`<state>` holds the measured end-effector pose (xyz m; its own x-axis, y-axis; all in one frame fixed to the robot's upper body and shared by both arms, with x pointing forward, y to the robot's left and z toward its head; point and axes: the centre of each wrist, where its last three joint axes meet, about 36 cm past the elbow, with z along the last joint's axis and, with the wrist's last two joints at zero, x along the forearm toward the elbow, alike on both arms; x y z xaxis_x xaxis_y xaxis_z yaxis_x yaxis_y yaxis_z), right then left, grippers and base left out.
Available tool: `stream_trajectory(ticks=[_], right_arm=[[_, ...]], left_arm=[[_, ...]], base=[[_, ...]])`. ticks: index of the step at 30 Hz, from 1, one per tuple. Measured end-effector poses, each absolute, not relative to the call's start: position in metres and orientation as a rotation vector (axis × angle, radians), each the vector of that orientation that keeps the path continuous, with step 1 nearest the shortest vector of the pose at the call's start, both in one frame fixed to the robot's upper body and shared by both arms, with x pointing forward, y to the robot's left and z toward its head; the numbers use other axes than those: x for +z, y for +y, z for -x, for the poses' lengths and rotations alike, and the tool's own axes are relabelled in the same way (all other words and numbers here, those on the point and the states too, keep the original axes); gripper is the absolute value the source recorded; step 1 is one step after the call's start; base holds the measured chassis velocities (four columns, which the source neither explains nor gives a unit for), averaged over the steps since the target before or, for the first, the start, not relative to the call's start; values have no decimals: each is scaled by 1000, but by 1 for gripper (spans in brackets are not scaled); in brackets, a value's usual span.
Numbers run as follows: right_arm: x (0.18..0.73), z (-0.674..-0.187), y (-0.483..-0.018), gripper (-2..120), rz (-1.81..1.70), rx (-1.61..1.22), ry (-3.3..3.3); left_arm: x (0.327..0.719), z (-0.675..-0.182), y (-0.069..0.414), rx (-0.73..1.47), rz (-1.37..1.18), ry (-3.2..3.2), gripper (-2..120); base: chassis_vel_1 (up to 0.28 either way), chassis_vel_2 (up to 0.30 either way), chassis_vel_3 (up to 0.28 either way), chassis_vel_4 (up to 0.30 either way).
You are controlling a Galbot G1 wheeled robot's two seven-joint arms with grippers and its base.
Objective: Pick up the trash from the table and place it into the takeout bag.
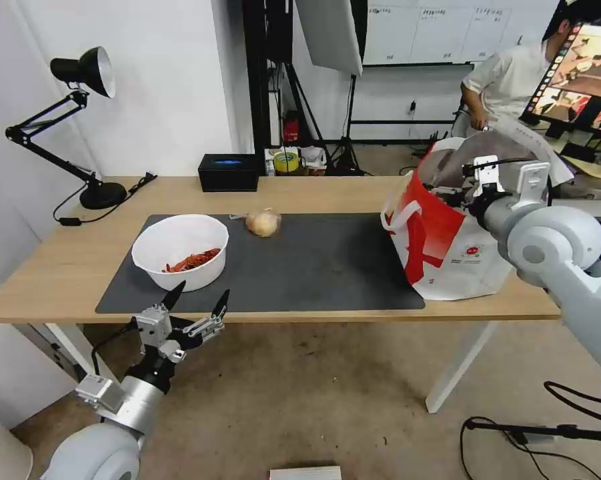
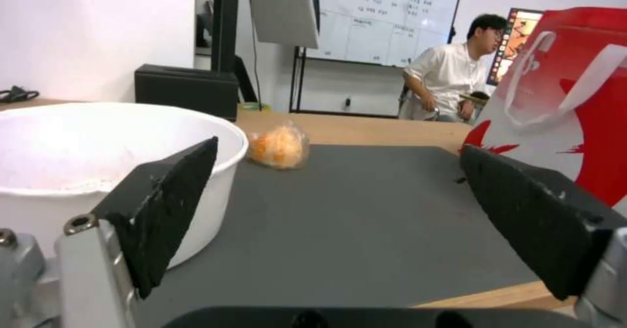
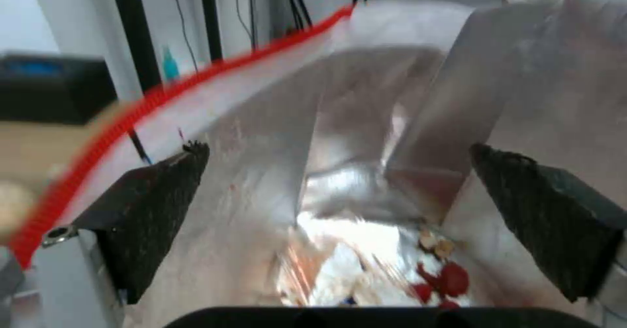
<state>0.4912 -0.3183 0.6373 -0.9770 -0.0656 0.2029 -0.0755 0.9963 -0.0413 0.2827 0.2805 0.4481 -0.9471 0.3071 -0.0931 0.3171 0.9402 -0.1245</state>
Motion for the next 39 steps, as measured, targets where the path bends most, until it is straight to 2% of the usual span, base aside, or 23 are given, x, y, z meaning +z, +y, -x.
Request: stream_trajectory(ticks=[9,14,17,21,23,29,39], right_arm=[[644,-479,-315,100,-174,-186,-3191],[637,-461,-309,100,-242,-233,-3227],[620,-432,-298,100,-310,-236,-3243],[602,-417,-295,100,-363,-259,-3232],[569,-396,-289,100,-419,-343,-3206],[522,-359,-273,100,-417,-376,-3159],[475,-331,-263,100,-381,-272,-3112]], left_arm=[[450,-282,279,-206,-488,3015,100],[449,-281,278,-191,-488,3011,100],[447,-281,280,-156,-482,2991,100],[443,-282,282,-148,-480,2976,100],[439,-283,285,-144,-463,2971,100],[432,-282,292,-121,-450,2971,100],[423,-282,301,-75,-429,2992,100]], base=[[0,0,0,0],[0,0,0,0],[0,0,0,0],[0,0,0,0],[0,0,0,0],[0,0,0,0],[0,0,0,0]])
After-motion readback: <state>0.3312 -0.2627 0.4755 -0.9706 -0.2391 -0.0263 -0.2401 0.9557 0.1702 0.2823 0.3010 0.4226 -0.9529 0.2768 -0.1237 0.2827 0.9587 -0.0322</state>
